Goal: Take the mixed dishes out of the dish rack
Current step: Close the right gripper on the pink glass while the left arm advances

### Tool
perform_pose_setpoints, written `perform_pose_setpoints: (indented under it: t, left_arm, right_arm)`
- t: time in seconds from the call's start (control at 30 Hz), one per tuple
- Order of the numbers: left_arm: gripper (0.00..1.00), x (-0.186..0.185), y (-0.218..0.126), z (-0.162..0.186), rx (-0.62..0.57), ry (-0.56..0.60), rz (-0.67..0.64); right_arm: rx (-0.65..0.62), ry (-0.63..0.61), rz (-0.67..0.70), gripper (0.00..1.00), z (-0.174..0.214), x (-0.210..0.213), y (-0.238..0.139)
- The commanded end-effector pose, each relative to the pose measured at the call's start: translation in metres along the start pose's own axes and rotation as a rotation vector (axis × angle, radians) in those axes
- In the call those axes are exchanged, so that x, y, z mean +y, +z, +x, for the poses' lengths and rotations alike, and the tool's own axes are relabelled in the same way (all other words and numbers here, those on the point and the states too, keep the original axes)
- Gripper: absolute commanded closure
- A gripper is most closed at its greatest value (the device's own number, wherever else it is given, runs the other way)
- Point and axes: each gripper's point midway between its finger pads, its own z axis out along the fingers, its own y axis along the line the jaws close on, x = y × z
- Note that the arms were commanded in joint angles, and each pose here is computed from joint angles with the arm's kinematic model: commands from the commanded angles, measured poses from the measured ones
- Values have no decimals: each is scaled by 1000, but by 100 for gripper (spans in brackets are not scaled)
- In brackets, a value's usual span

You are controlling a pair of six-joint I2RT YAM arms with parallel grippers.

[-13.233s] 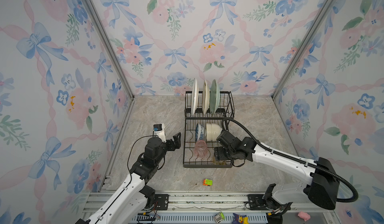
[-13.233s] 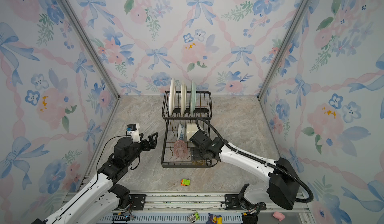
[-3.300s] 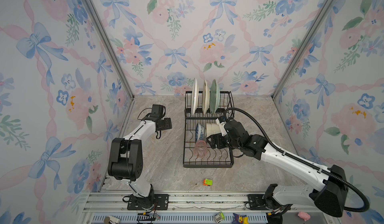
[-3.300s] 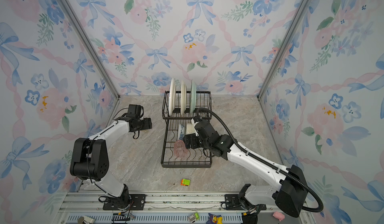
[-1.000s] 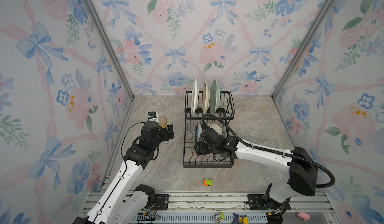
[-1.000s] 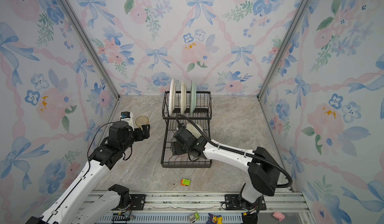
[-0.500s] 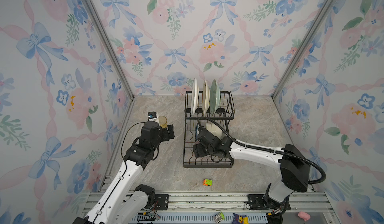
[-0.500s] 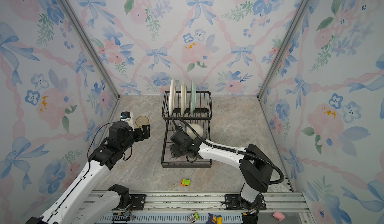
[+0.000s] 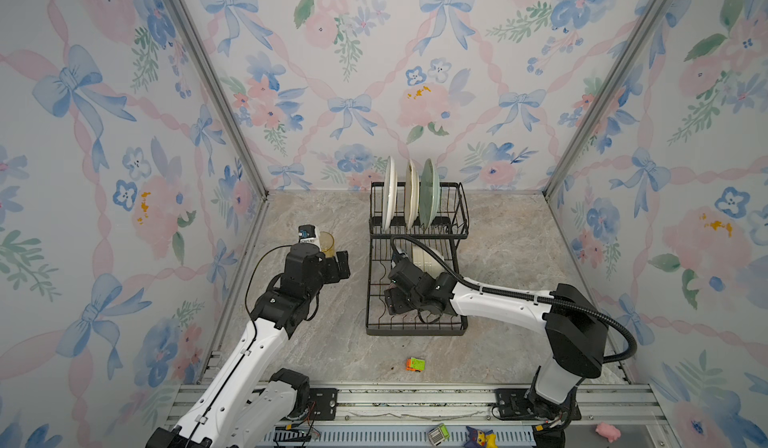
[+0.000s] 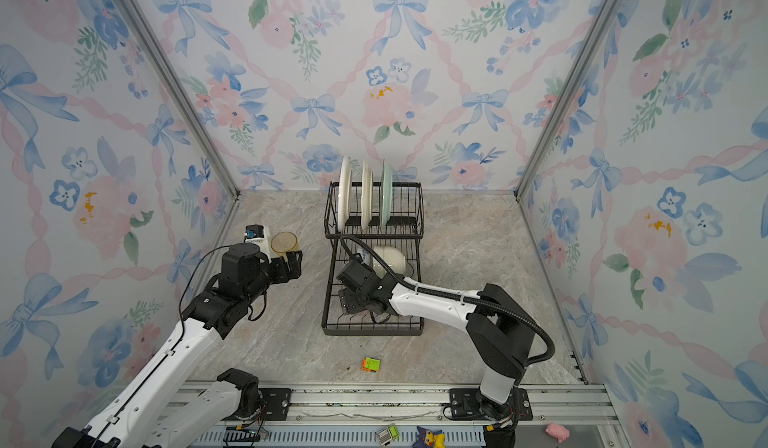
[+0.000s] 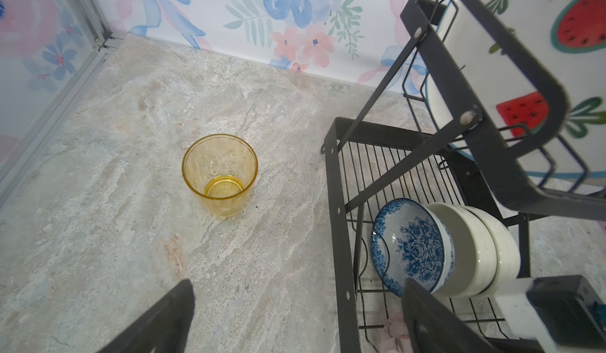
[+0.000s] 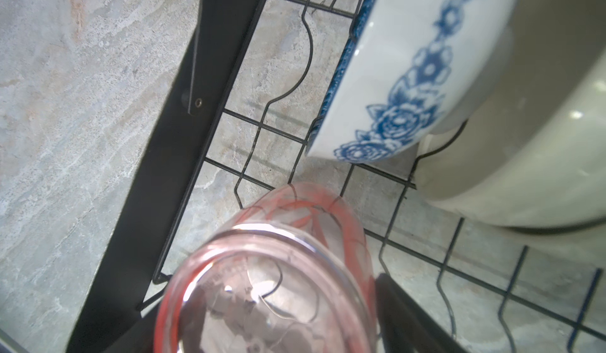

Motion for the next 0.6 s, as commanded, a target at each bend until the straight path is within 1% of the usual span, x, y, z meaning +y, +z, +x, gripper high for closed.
perform_pose_setpoints:
  t: [0.0,0.07,0.13,0.53,0.57]
  left_arm:
    - [2,-2,3,4,0,-12,13]
    - [2,-2,4,4,1,-10,12]
    - [2,-2,4,4,1,-10,13]
    - [2,-4,5,4,-2,-16,23]
    - [2,0,9,17,24,-14,13]
  right_arm:
    - [-8,12,-5,21,-9,3,4]
    - [-3,14,0,25,-9,1,6]
    - [1,13,2,26,-8,1,7]
    - [-15,38,-36,27,-14,4,-4]
    - [-19,43,-45,27,-15,5,-6]
